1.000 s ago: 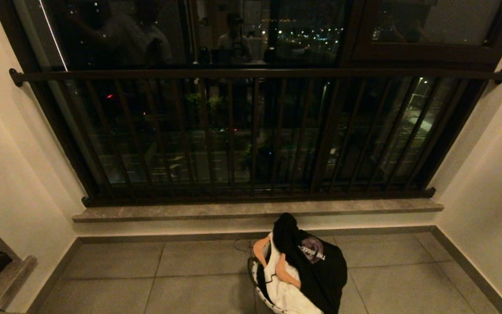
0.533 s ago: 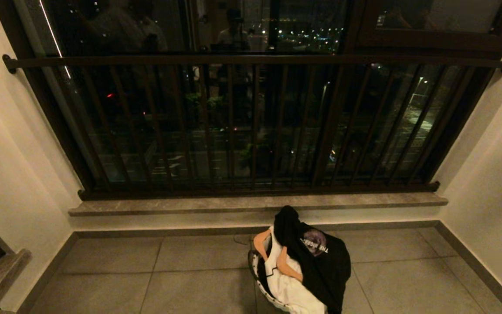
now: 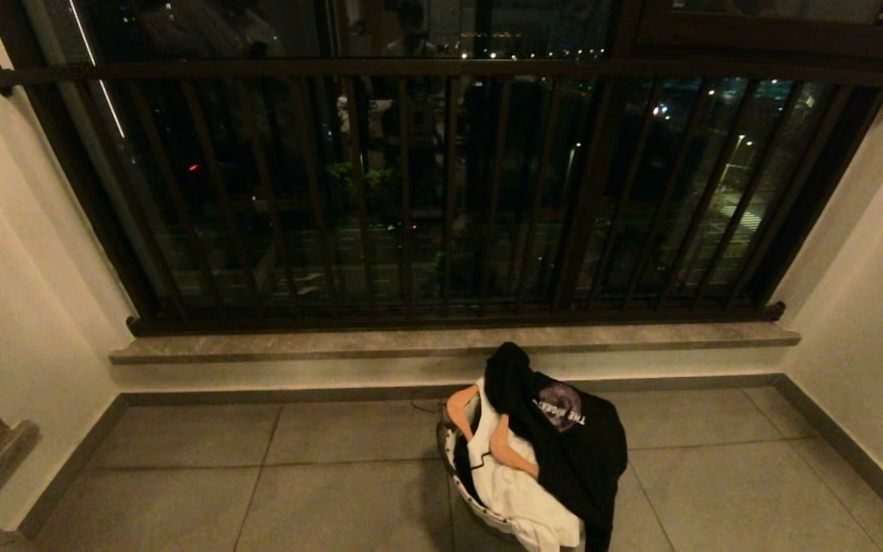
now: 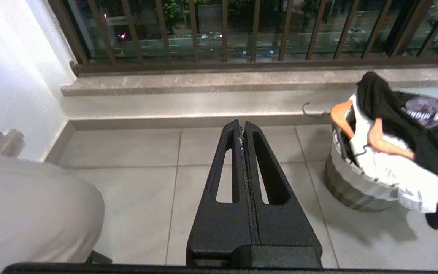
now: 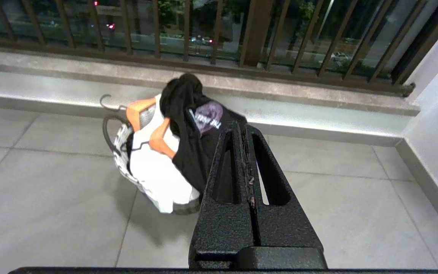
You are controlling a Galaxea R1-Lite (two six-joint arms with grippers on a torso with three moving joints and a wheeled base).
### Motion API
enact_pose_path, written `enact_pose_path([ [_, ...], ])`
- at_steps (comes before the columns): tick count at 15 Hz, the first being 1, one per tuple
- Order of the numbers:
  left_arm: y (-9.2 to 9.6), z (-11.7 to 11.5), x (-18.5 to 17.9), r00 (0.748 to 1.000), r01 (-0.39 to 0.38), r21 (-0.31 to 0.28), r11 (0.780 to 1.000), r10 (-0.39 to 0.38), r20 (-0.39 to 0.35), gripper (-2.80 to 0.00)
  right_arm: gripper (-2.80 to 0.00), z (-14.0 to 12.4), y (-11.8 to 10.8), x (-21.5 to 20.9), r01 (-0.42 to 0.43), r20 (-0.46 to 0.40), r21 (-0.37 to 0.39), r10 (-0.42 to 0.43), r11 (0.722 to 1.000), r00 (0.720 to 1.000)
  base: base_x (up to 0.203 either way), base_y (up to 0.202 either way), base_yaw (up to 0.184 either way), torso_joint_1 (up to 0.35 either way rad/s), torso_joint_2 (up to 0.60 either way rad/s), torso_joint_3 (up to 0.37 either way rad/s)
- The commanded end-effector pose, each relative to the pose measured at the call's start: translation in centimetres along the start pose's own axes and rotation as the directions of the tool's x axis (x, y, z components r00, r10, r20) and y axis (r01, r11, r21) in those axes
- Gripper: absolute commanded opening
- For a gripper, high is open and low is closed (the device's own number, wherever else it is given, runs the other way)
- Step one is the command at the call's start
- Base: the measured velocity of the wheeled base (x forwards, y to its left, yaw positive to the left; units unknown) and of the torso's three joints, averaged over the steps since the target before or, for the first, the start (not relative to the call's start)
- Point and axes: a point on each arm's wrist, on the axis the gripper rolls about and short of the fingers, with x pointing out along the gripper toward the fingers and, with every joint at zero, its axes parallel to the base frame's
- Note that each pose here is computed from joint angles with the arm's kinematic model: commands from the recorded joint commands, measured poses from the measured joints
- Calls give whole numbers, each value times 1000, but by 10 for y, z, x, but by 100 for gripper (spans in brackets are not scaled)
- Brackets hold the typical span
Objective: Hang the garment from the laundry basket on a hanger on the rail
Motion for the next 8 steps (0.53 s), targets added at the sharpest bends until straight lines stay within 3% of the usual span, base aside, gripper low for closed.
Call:
enact_pose_path([
  [1,0,0,0,1000,0,0,1000,0,-1,-280,-280,0,0,0,-1,-1,-1,1,1000,1000,0,0,0,-161,500,326],
  [8,0,0,0,1000,0,0,1000,0,0,-280,-280,0,0,0,-1,-1,-1,1,1000,1000,0,0,0,-137,478,339],
])
